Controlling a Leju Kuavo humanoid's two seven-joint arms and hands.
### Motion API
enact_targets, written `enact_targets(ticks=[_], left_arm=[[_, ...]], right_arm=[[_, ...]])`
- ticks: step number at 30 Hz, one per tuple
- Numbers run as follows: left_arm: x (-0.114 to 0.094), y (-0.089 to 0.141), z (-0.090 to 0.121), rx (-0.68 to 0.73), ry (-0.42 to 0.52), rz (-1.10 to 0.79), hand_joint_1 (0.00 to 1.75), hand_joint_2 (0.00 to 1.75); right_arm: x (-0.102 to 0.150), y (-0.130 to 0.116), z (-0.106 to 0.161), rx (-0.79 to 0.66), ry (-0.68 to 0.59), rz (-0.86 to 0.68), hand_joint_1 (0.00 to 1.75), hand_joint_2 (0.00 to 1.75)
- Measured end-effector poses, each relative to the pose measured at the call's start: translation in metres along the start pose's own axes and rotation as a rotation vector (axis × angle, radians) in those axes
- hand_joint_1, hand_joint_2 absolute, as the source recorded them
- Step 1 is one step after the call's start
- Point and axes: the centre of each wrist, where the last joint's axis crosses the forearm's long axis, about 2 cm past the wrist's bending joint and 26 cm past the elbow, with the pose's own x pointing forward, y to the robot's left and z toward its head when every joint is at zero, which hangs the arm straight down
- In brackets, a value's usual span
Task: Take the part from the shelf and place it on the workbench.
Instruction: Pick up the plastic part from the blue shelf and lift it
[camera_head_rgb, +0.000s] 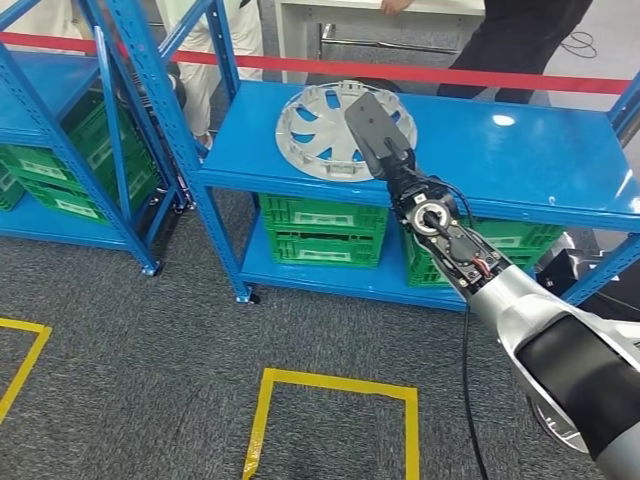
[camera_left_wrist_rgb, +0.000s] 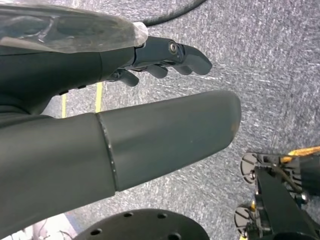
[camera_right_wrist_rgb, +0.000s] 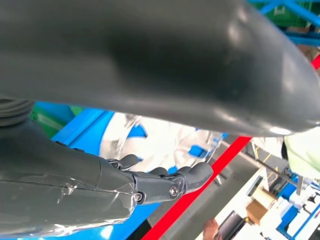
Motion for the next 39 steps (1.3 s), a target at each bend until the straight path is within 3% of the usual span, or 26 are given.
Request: enact_targets(ticks=[39], left_arm=[[-0.0009, 0.0009, -0.0001, 0.000, 0.002, -0.007, 0.00, 0.00]], right_arm=[[-0.0059, -0.0018, 0.0042, -0.030, 0.033, 0.007, 0.00, 0.00]])
